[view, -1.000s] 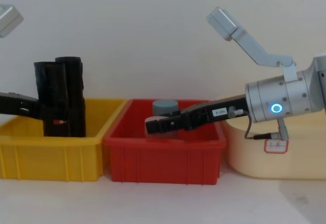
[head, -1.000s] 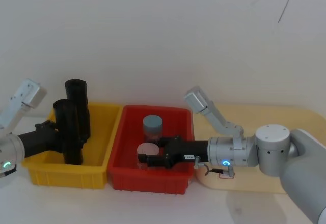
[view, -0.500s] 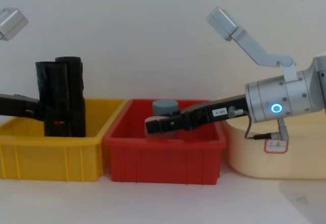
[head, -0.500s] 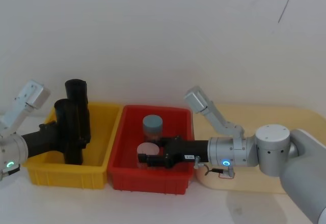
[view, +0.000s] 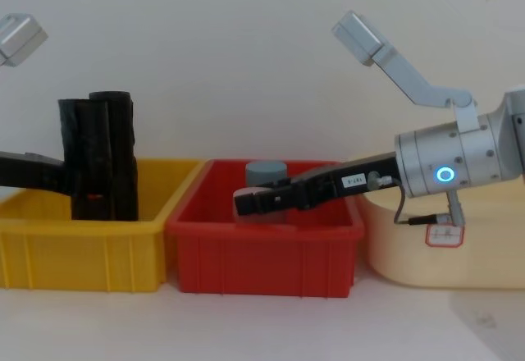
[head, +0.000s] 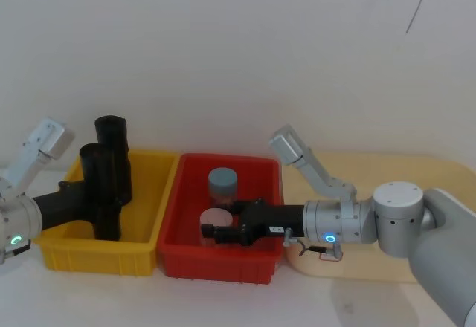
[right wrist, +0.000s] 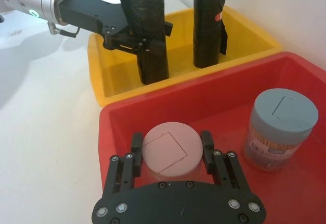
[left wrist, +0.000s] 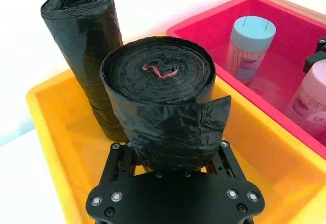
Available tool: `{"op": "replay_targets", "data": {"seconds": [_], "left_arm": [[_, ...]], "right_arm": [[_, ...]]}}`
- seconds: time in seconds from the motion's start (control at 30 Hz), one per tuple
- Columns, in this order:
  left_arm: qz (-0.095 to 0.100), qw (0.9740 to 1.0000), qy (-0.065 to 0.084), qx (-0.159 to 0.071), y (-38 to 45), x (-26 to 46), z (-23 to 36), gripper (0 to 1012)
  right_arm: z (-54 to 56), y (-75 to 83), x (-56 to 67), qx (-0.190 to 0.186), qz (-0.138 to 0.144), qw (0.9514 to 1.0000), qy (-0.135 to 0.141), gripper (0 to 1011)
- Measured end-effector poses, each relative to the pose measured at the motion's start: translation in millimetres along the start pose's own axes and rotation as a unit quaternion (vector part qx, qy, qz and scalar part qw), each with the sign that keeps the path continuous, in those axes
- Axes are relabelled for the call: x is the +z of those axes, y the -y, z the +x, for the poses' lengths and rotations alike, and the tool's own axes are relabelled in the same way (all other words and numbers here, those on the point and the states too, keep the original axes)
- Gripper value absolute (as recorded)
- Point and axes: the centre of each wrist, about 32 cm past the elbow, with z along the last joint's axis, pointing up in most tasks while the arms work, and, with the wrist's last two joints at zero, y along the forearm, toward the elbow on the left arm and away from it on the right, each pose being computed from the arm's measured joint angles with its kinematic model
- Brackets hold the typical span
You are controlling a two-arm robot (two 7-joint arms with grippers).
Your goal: Pick up the garbage bag with the one hand and transfer it to the other hand.
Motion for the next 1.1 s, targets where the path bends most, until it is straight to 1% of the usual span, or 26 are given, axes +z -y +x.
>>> {"op": "replay_targets", "data": {"seconds": [0.13,0.3,0.5,0.57,0.73,0.77,0.9,1.07,1.1], "left_arm": [[0.0,1.0,0.0,0.0,0.2,-0.1,0.2,519],[0.0,1.0,0.0,-0.001,0.4,-0.1,0.2,493],[0.0,1.0,0.0,-0.001,0.6,-0.2,0.2,464],[0.0,1.0,0.0,-0.001,0.7,-0.2,0.2,453],[0.0,1.0,0.0,-0.001,0.8,-0.1,0.2,446],[0.0,1.0,0.0,-0.001,0.9,-0.2,0.1,446],[0.0,1.0,0.0,-0.001,0.9,-0.2,0.2,446],[0.0,1.0,0.0,-0.001,0.9,-0.2,0.3,446],[0.0,1.0,0.0,-0.001,0.9,-0.2,0.3,446]], "right_arm": [[0.0,0.0,0.0,0.0,0.0,1.0,0.0,650],[-0.6,1.6,0.9,-0.001,0.004,1.0,0.003,650],[-2.8,10.1,5.5,-0.014,0.024,0.9994,0.02,650],[-4.0,12.3,8.7,-0.018,0.032,0.999,0.026,650],[-8.6,23.2,15.3,-0.038,0.054,0.9967,0.047,650],[-8.6,23.2,15.3,-0.038,0.054,0.9967,0.047,650],[-14.3,35.7,21.2,-0.063,0.073,0.9931,0.068,650],[-20.3,48.6,25.3,-0.093,0.087,0.9882,0.085,650],[-22.6,53.5,26.0,-0.105,0.091,0.9861,0.09,650]]}}
